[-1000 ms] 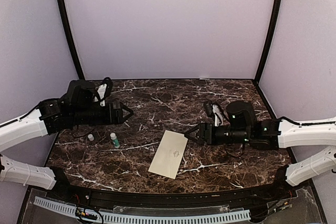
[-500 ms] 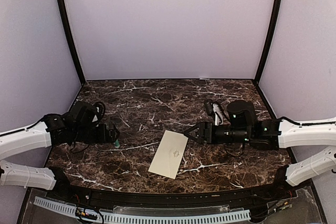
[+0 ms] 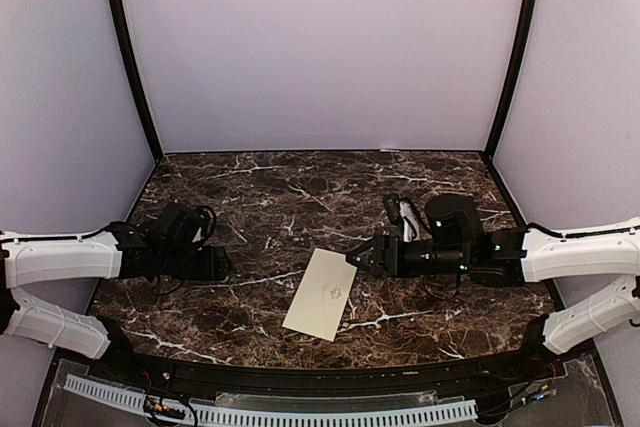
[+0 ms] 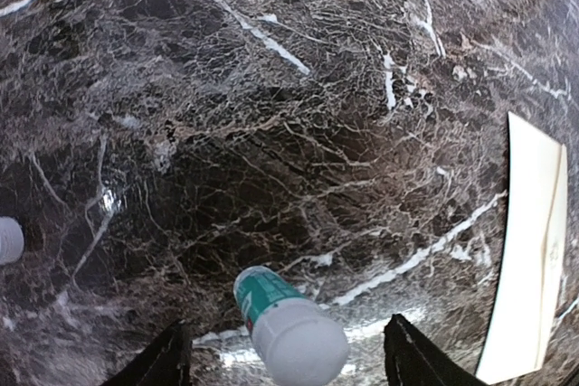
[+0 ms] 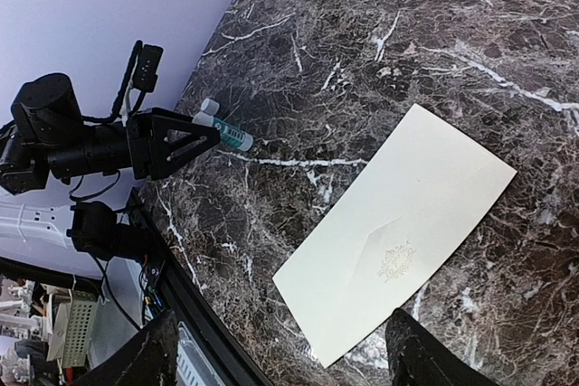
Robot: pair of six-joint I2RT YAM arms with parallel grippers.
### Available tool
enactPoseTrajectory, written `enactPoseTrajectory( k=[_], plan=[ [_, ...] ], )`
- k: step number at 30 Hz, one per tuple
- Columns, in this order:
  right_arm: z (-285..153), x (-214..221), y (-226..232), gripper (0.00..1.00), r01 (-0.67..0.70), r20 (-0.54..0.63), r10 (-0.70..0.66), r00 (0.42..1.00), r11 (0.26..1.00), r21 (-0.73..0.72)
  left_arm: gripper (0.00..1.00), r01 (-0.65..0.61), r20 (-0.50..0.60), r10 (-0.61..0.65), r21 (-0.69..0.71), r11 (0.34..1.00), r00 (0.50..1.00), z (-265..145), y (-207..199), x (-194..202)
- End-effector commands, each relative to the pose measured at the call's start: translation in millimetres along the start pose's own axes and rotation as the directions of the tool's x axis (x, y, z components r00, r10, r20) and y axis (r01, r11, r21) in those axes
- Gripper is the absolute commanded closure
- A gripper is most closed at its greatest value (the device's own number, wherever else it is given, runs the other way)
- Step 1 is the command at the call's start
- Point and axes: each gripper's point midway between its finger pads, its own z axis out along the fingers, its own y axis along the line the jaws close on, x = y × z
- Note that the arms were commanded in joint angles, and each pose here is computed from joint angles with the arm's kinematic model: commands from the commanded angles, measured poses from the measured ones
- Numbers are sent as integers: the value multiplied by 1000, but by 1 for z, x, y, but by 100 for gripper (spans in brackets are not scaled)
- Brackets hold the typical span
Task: Place the letter into the envelope and seal it
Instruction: Pick up the solid glue from the center of the board.
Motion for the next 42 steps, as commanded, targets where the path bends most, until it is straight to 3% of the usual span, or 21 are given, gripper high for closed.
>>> enactPoseTrajectory(
  k=[1, 9, 17, 42],
  plan=[
    [2, -4, 8, 25, 0, 17, 1, 1000, 999, -34, 32, -18, 21, 18, -19, 1000, 1000, 4, 0, -9],
    [7, -3, 5, 25, -1, 5, 1, 1000, 1000, -28, 50, -52, 7, 53, -55, 997, 999, 7, 5, -8],
    [11, -2, 7, 25, 2, -2, -2, 1000, 999, -32, 60, -65, -1, 65, -61, 996, 998, 8, 5, -8],
    [19, 1, 7, 25, 1, -32, -2, 999, 999, -35, 58, -87, 29, 89, -59, 994, 996, 14, -1, -20]
  ],
)
